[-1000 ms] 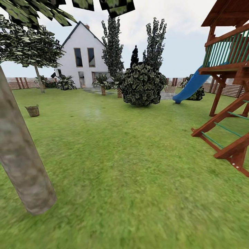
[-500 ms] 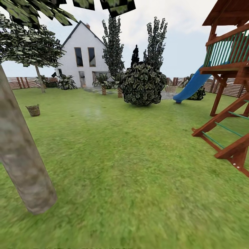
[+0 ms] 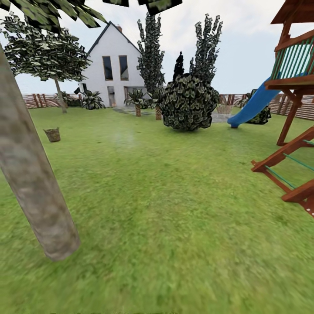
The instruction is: Take the three Easter eggs out of the wicker basket on the lawn in the garden, then place them on the lawn next to a single tree (choose any tree) so that all three eggs are next to the same tree and none are left in the basket.
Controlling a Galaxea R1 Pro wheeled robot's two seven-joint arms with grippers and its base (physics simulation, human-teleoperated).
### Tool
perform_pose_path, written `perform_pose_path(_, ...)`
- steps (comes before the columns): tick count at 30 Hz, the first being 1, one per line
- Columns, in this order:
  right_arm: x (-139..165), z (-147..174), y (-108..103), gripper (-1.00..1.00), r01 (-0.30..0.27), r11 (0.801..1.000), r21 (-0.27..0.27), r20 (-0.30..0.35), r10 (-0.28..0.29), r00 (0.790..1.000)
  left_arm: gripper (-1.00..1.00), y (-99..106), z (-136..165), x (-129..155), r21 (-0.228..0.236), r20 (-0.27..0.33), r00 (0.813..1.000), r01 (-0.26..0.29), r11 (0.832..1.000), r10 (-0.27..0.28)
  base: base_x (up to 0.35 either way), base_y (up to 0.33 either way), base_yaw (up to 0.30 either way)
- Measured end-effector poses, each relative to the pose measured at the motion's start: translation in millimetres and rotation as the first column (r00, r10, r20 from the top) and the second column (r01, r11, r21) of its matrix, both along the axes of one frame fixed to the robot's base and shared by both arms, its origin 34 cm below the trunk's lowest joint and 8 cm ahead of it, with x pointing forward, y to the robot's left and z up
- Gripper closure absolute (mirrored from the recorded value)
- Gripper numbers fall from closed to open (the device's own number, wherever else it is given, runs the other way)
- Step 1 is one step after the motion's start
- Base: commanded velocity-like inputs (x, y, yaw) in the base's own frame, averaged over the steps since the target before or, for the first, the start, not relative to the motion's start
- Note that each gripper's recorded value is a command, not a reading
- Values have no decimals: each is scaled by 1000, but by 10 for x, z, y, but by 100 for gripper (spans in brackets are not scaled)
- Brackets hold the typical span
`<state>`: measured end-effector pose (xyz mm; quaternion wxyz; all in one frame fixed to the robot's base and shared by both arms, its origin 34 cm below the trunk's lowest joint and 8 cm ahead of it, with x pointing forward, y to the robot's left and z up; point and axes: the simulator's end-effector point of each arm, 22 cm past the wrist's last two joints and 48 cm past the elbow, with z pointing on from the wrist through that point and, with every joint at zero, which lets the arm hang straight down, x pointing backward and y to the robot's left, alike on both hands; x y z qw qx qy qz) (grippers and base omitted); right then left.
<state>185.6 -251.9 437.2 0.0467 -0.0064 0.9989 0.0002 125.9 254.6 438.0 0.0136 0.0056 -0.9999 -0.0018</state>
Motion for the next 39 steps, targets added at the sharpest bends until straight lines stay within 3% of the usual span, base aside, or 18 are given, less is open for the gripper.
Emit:
perform_pose_path(25, -144, -15, -27, -100, 10, 1000, -6, -37, -10, 999, -100, 0, 8, -145, 0, -38, 999, 0, 1000, 0, 0, 0, 132)
perform_pose_path(39, -220, -20, -32, -100, 16, 1000, -7, -56, -16, 998, -100, -2, 14, -222, 0, -58, 998, 0, 1000, 0, 20, 0, -139)
